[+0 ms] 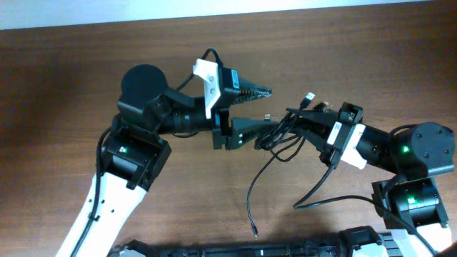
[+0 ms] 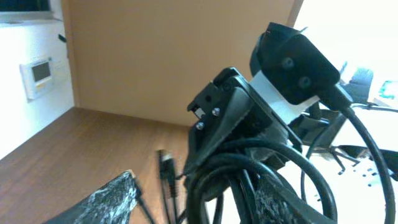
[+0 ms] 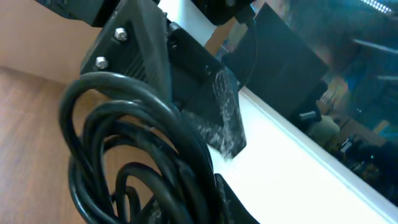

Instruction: Untangle cables

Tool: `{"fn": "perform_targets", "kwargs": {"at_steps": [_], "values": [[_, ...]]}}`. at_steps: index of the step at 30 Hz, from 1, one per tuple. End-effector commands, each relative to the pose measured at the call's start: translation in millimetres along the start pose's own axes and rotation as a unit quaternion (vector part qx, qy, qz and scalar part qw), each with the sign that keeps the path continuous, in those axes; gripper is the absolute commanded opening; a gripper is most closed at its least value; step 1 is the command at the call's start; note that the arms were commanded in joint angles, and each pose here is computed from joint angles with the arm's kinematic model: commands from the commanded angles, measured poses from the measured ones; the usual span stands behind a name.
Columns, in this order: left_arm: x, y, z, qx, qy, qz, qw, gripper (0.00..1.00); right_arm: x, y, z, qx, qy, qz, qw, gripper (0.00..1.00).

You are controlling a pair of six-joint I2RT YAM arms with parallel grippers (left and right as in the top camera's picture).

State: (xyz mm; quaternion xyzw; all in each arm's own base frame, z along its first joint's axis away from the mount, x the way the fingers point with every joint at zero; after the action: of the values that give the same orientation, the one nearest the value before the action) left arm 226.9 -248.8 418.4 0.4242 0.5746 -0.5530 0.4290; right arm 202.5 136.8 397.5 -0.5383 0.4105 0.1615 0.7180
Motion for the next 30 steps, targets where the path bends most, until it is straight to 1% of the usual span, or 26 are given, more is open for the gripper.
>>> {"fn": "perform_targets", "kwargs": {"at_steps": [1, 10, 11, 15, 21, 27, 30], "values": [[-4.6, -10.2, 2.8, 0.013, 0.0, 0.006, 1.0, 0.6, -4.2, -2.9, -0.8, 0.007, -0.003, -0.006, 1.0, 0.17], [4.4, -8.1, 2.7, 0.009, 0.016, -0.023, 1.0, 0.6, -7.4, -7.7, -0.8, 0.02, -0.006, -0.021, 1.0, 0.17], [5.2, -7.8, 2.7, 0.009, 0.017, -0.026, 0.999, 0.61, -6.9, -8.5, -0.8, 0.023, -0.004, -0.021, 0.999, 0.24], [10.0, -7.0, 2.5, 0.007, 0.025, -0.041, 0.999, 0.65, -3.4, -15.2, -1.4, 0.048, 0.01, -0.021, 0.999, 0.24], [13.8, -7.6, 2.3, 0.009, 0.033, -0.053, 0.998, 0.65, -4.5, -19.2, -1.8, 0.061, 0.011, -0.029, 0.998, 0.24], [16.2, -8.9, 2.1, 0.014, 0.038, -0.06, 0.997, 0.65, -0.1, -28.3, -3.4, 0.095, 0.03, -0.029, 0.995, 0.24], [17.5, -13.5, 5.9, 0.022, 0.041, -0.06, 0.997, 0.66, 1.5, -30.9, -4.0, 0.105, 0.036, -0.028, 0.993, 0.23]]}}
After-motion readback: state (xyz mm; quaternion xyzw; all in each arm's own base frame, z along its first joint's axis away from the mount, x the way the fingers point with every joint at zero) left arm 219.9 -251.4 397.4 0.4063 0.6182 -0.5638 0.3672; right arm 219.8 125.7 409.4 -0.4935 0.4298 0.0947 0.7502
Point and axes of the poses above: each gripper's point midway between its finger pads, its own z axis out along the fingers, its own y axis along the line the jaws close on, x = y × z, the point moved 4 cm from there along -z, back along the fingers, and after that the axes turned 8 degrees about -z, right-handed, at the moved point
